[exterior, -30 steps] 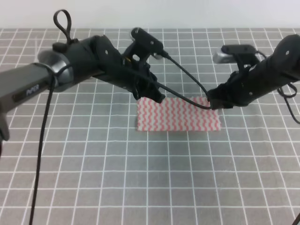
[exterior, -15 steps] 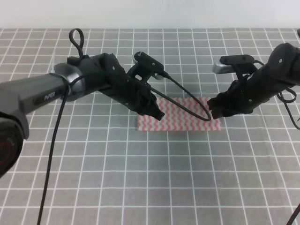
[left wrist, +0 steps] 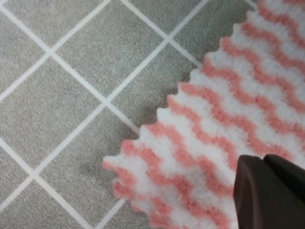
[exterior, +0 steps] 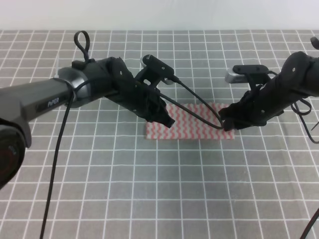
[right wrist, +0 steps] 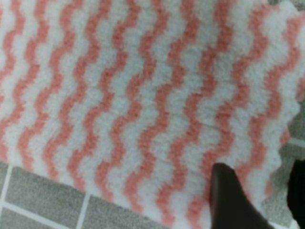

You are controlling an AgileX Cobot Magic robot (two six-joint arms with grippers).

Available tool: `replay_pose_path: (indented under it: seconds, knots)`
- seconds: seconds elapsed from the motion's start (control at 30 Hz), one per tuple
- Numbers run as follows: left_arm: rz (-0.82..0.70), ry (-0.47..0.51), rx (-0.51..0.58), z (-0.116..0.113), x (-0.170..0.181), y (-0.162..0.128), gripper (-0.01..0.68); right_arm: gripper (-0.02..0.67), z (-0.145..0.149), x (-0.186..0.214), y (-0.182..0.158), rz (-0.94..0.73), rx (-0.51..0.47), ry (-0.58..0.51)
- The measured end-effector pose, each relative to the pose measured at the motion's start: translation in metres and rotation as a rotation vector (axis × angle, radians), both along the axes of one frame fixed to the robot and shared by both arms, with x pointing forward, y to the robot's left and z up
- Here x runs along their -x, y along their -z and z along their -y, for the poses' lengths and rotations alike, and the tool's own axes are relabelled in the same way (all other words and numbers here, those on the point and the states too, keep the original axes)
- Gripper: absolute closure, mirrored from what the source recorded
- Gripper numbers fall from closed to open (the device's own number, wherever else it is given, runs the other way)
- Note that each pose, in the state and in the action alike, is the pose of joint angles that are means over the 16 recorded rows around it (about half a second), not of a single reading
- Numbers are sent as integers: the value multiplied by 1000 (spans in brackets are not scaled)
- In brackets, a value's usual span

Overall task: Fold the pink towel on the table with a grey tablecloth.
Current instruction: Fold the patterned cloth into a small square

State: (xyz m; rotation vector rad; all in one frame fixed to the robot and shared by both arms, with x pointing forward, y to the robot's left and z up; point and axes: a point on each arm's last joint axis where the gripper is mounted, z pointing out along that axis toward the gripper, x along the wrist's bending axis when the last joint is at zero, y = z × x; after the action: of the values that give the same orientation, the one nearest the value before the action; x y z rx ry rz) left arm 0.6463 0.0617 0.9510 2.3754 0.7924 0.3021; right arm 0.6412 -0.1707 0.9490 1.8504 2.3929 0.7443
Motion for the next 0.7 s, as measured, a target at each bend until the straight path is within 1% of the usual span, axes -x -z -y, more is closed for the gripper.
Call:
replay_pose_path:
  seconds: [0.33, 0.7]
  knots:
    - [-28, 4, -12, 0, 0, 10, 673, 400, -1, -1, 6, -15, -13, 11]
    - [-46, 7, -19, 1, 0, 16, 673, 445, -3, -1, 5, -19, -36, 26]
